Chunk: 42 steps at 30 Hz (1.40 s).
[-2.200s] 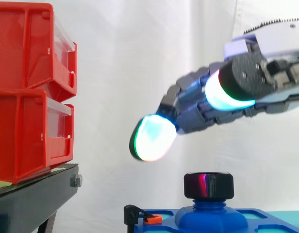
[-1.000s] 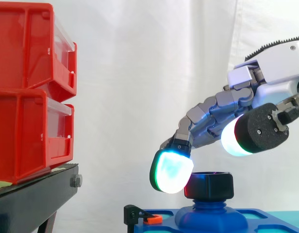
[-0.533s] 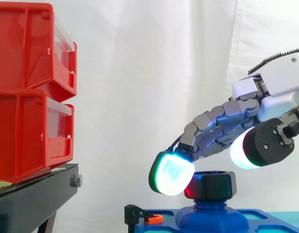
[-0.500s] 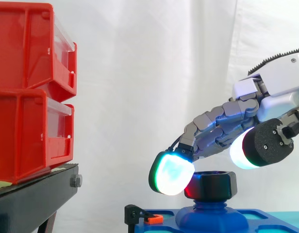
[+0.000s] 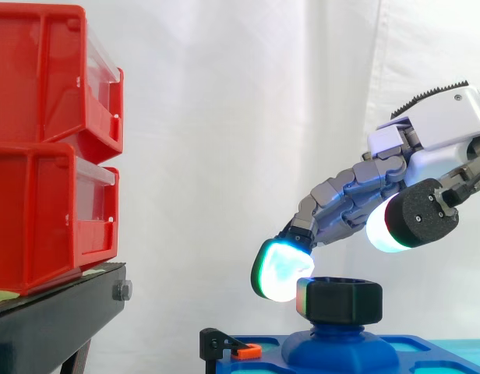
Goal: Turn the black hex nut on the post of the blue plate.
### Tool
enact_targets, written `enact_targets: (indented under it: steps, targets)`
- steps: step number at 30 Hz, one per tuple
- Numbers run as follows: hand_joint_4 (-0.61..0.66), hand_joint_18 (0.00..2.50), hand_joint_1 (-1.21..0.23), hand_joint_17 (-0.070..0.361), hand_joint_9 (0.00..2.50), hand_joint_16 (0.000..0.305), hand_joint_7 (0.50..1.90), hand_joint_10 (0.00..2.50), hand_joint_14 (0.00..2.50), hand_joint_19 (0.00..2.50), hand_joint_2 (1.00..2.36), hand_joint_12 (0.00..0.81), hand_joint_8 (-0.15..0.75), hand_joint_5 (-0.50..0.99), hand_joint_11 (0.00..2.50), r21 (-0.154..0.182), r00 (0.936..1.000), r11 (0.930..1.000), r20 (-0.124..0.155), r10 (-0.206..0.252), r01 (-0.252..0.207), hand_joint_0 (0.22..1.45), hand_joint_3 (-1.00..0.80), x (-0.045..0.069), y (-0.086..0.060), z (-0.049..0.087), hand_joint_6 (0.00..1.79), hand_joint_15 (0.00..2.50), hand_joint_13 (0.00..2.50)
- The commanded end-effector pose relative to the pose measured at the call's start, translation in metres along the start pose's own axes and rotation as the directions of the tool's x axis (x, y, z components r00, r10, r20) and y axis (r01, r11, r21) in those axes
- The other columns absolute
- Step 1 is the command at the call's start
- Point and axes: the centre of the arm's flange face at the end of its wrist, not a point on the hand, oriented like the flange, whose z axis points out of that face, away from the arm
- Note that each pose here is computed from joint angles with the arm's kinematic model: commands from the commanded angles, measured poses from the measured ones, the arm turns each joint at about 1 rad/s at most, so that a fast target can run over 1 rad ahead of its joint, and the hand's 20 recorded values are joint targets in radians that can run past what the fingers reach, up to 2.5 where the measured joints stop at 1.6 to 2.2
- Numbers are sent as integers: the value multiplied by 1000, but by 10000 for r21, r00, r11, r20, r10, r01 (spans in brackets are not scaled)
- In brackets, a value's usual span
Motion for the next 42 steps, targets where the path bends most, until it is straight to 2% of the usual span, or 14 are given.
enact_targets:
  steps: [1,6,9,10,13,17,18,22,23,27,34,40,42]
  targets:
    - [122,0,-356,132,121,59,681,0,0,38,1000,332,182,-233,0,-66,10000,10000,-20,73,-73,480,-500,-5,-15,-3,502,0,62]
    - [122,0,-356,132,120,59,683,0,0,32,1000,332,181,-233,0,-217,9999,9997,52,131,-130,479,-500,-14,-24,-4,502,0,65]
    - [122,0,-356,132,119,59,681,0,0,38,1000,332,182,-233,0,-524,9993,9985,329,159,-142,479,-500,-32,-27,-5,502,0,66]
    - [122,0,-357,132,119,59,683,0,0,38,1000,333,182,-233,0,-524,9993,9985,329,159,-142,479,-500,-32,-27,-5,502,0,67]
    - [123,0,-357,132,121,59,681,0,0,33,1000,332,181,-233,0,-749,9976,9971,668,173,-123,479,-500,-44,-18,-2,502,0,70]
    - [122,0,-357,132,123,59,683,0,0,36,1000,332,181,-233,0,-906,9956,9958,919,170,-87,479,-500,-46,-12,2,502,0,71]
    - [122,0,-357,132,122,59,683,0,0,37,1000,332,181,-233,0,-994,9941,9950,1063,189,-83,479,-500,-47,-9,4,502,0,71]
    - [123,0,-355,132,123,59,683,0,0,36,1000,331,182,-233,0,-1183,9923,9930,1217,212,-67,478,-500,-40,-1,13,502,0,74]
    - [124,0,-355,132,124,59,684,0,2,35,1000,331,182,-233,0,-1183,9923,9930,1217,212,-67,478,-500,-40,-1,13,502,0,74]
    - [124,0,-354,132,127,59,683,0,0,35,1000,331,181,-232,0,-1264,9941,9920,1076,139,-2,478,-500,-25,12,22,502,0,75]
    - [127,0,-349,132,130,58,684,0,0,40,1000,331,183,-230,0,-1597,9926,9871,1210,115,80,478,-500,-21,37,26,502,0,75]
    - [131,0,-345,131,132,58,684,0,0,40,1000,333,184,-229,0,-1729,9948,9849,1015,76,102,478,-500,-14,52,26,502,0,77]
    - [132,0,-345,132,132,58,688,0,1,41,1000,333,185,-228,0,-1659,9965,9861,832,52,87,478,-500,-11,55,24,502,0,76]
